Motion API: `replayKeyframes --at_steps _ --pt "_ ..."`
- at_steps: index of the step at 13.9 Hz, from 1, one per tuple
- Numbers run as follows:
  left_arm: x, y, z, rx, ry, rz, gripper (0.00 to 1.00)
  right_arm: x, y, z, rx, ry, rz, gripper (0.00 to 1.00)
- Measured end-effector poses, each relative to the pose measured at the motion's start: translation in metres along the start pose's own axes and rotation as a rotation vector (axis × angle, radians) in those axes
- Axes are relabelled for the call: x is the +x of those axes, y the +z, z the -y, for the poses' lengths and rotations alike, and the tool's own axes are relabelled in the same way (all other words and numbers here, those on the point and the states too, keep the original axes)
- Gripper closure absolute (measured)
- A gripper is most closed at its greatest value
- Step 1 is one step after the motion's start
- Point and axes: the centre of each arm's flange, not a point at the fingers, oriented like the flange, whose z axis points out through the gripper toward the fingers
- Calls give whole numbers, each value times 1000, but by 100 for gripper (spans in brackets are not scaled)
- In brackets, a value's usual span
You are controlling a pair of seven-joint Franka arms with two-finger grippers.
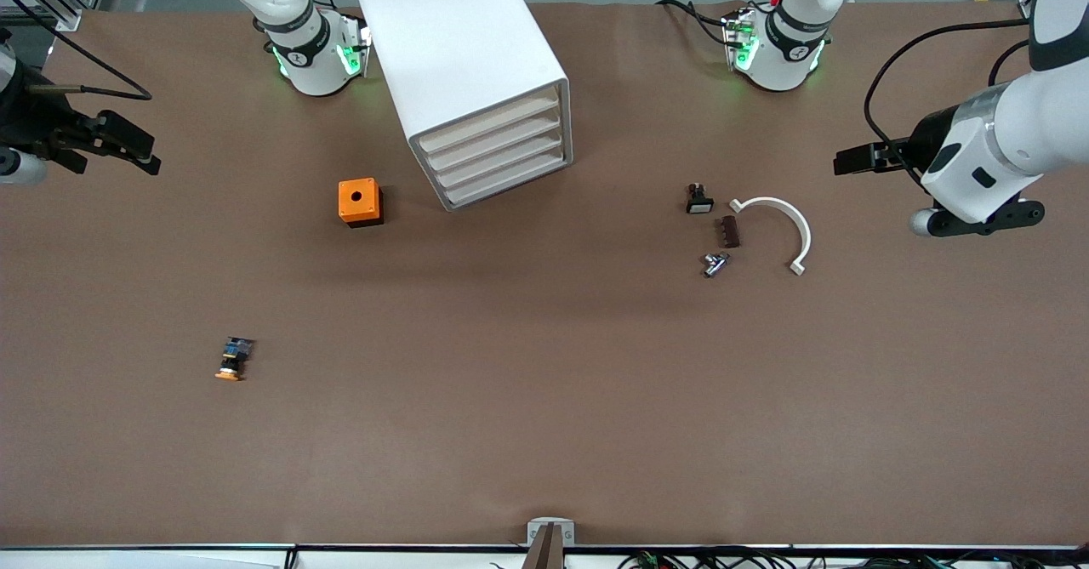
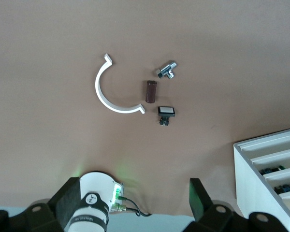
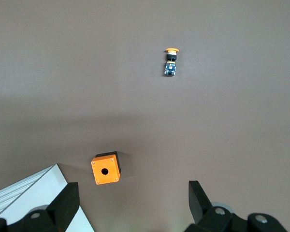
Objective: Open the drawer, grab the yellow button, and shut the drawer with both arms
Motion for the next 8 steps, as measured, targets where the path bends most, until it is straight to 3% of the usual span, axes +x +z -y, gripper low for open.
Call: replayKeyframes --at_steps 3,8 --pt "4 6 11 -9 -5 -45 1 -2 -2 -2 0 4 -2 0" --pt "-12 -9 24 40 -15 -226 0 -1 -3 -1 0 -25 -6 0"
